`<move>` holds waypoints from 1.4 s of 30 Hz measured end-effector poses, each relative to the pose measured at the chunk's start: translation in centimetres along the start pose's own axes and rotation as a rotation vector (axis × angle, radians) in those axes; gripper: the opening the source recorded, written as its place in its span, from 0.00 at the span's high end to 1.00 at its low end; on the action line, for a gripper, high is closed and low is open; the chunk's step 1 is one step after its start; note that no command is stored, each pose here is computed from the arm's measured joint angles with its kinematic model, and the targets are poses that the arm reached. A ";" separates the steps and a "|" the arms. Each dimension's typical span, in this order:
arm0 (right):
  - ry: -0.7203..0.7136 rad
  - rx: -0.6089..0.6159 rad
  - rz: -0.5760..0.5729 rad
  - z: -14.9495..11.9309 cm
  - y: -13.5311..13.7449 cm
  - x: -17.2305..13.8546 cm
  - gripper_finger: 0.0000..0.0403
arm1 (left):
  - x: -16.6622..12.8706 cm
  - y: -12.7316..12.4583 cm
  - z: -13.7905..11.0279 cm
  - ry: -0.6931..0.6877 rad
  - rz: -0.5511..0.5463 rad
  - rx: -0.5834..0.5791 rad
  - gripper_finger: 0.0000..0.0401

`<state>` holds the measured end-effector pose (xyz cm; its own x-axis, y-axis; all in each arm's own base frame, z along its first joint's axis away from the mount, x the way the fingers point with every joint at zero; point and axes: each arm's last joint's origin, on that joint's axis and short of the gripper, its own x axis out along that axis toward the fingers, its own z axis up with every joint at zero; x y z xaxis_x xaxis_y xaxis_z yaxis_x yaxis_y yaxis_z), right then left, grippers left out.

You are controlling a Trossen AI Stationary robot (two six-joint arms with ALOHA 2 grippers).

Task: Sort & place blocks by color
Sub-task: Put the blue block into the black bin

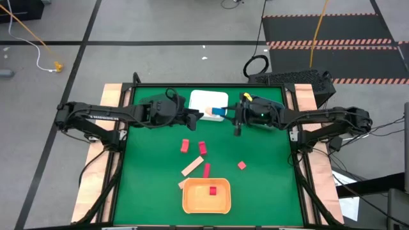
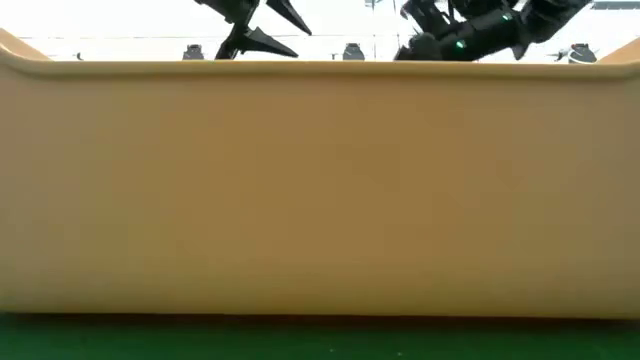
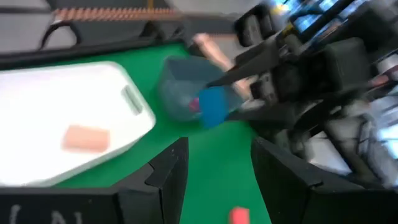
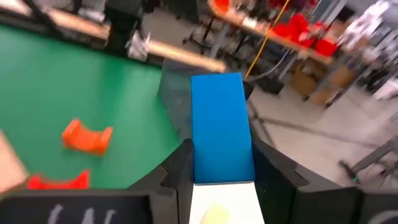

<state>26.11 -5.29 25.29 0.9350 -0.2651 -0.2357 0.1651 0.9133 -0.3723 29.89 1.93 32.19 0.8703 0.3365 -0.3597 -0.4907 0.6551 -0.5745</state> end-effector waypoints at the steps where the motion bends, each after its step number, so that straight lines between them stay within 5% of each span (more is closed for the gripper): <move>1: -0.007 -0.008 -0.002 0.2 -0.1 0.0 0.72 | 0.3 -0.3 0.1 -0.018 -0.024 -0.009 0.56; 11: -0.099 -0.016 -0.017 2.3 -0.2 0.1 0.71 | 2.6 -1.4 -0.4 -0.048 -0.170 -0.073 0.56; 42: -0.113 -0.106 0.037 3.0 1.8 -0.2 0.71 | 4.2 -0.9 -0.9 -0.029 -0.164 -0.158 0.56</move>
<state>27.17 -2.73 27.33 0.9701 -0.1898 -0.1512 0.1010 0.8825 -0.4594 33.95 2.16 30.50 0.9386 0.2550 -0.2324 -0.3414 0.5891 -0.7324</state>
